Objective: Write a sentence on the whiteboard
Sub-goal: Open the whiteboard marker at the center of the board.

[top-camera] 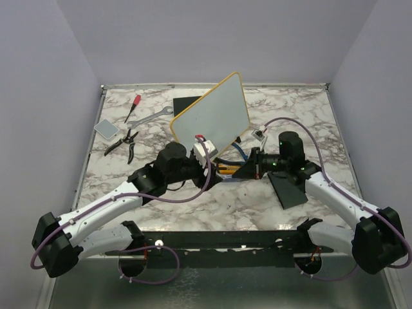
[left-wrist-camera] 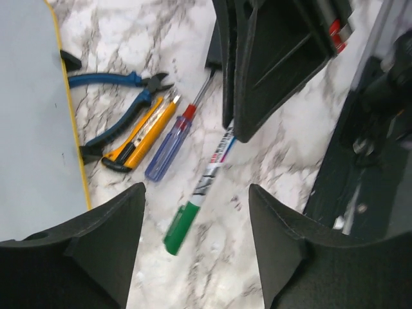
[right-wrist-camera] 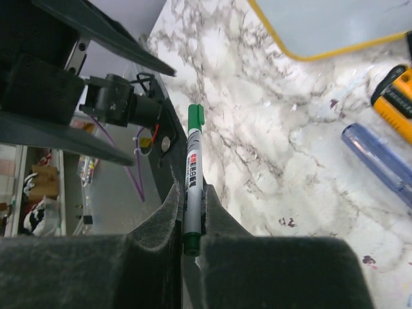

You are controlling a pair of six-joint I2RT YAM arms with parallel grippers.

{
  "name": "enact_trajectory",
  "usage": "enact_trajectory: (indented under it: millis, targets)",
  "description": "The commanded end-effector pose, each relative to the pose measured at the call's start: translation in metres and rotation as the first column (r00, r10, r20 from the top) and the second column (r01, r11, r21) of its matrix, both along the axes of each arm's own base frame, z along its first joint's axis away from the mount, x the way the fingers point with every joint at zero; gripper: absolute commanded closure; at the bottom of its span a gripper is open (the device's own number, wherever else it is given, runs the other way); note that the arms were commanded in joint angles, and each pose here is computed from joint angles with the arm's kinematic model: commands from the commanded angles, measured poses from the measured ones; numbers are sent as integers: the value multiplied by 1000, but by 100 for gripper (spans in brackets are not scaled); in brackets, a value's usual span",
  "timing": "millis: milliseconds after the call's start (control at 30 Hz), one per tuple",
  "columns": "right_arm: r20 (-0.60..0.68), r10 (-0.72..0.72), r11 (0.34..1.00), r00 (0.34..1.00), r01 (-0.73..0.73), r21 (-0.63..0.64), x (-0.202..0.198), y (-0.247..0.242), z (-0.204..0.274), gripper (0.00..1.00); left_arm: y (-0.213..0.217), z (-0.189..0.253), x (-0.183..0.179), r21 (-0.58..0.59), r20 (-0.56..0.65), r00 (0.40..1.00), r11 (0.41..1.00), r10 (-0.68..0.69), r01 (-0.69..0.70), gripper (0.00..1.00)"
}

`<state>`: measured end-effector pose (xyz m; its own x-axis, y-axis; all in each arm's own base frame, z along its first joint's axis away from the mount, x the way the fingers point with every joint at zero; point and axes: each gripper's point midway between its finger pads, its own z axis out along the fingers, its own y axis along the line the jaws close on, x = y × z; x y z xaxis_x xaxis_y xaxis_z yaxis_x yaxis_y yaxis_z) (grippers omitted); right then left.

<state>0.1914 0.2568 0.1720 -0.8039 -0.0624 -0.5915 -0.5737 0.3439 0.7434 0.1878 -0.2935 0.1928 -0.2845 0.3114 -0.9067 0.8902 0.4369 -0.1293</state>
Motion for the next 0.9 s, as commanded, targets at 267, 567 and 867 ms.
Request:
enact_trajectory:
  millis: [267,567,867]
  targets:
    - [186,90,955,978,-138,262,-14,-14,73,100,13,101,6,-564,-234,969,801,79,-202,25]
    - [274,158,920,949,-242,308,-30,-15,107,100,15,102,-20,-558,-245,968,825,-55,-94,21]
    - [299,152,920,942,-246,305,-25,-14,113,100,6,90,-48,-532,-273,932,844,-239,60,39]
